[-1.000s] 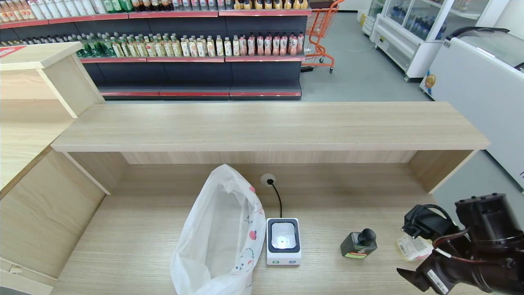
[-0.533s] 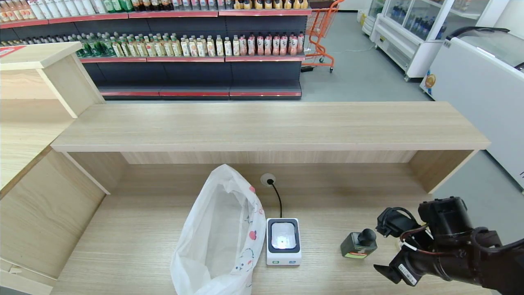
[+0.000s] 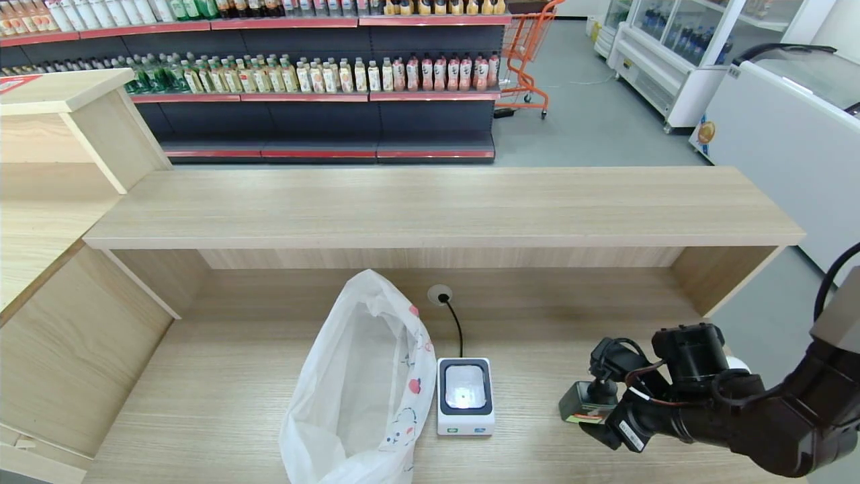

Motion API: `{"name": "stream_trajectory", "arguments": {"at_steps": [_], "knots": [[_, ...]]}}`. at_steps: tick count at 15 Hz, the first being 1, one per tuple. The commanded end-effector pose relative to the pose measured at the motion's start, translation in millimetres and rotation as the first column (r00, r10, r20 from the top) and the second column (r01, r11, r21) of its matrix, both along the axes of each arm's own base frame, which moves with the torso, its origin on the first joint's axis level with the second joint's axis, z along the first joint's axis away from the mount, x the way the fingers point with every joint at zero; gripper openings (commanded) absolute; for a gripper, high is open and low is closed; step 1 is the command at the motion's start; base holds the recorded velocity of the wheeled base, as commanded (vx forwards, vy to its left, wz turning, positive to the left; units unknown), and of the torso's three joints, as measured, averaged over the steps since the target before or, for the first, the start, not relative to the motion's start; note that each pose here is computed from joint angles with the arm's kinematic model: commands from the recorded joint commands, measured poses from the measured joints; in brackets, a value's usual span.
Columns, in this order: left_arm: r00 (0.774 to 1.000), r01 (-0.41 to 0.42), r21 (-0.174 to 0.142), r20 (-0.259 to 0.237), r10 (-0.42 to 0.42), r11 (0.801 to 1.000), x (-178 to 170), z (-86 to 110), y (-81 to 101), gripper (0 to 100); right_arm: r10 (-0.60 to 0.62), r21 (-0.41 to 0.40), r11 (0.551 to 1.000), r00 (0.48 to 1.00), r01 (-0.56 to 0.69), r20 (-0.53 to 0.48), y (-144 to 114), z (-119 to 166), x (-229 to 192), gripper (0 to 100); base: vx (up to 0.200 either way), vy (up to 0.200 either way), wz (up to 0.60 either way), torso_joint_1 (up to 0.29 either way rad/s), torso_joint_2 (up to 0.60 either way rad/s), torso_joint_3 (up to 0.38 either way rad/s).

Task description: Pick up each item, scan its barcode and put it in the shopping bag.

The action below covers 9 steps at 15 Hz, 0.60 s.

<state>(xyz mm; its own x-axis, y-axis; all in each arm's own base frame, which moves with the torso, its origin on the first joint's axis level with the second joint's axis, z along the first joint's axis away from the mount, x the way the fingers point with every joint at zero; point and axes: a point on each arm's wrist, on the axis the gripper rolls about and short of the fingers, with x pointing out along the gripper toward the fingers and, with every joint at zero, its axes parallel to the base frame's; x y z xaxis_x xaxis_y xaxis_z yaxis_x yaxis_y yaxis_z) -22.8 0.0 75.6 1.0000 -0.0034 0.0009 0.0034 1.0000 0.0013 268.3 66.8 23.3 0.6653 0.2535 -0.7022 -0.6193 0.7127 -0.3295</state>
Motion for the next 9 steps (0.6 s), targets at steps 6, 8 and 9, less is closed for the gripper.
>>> {"name": "stream_trajectory", "arguments": {"at_steps": [6,8,9], "knots": [[1.000,0.000,0.000,0.001,0.000,1.000,0,0.0,0.0,100,0.074,-0.023,0.997,0.997,-0.074,0.017,14,-20,30,100,0.000,0.000,0.00,0.000,0.00,0.000],[1.000,0.000,0.000,0.001,0.000,1.000,0,0.0,0.0,100,0.116,0.009,0.993,0.993,-0.116,0.024,20,-22,32,0,0.000,0.000,0.00,0.000,0.00,0.000],[1.000,0.000,0.000,0.001,0.000,1.000,0,0.0,0.0,100,0.127,0.014,0.992,0.992,-0.127,0.027,22,-22,33,0,0.000,0.000,0.00,0.000,0.00,0.000]]}}
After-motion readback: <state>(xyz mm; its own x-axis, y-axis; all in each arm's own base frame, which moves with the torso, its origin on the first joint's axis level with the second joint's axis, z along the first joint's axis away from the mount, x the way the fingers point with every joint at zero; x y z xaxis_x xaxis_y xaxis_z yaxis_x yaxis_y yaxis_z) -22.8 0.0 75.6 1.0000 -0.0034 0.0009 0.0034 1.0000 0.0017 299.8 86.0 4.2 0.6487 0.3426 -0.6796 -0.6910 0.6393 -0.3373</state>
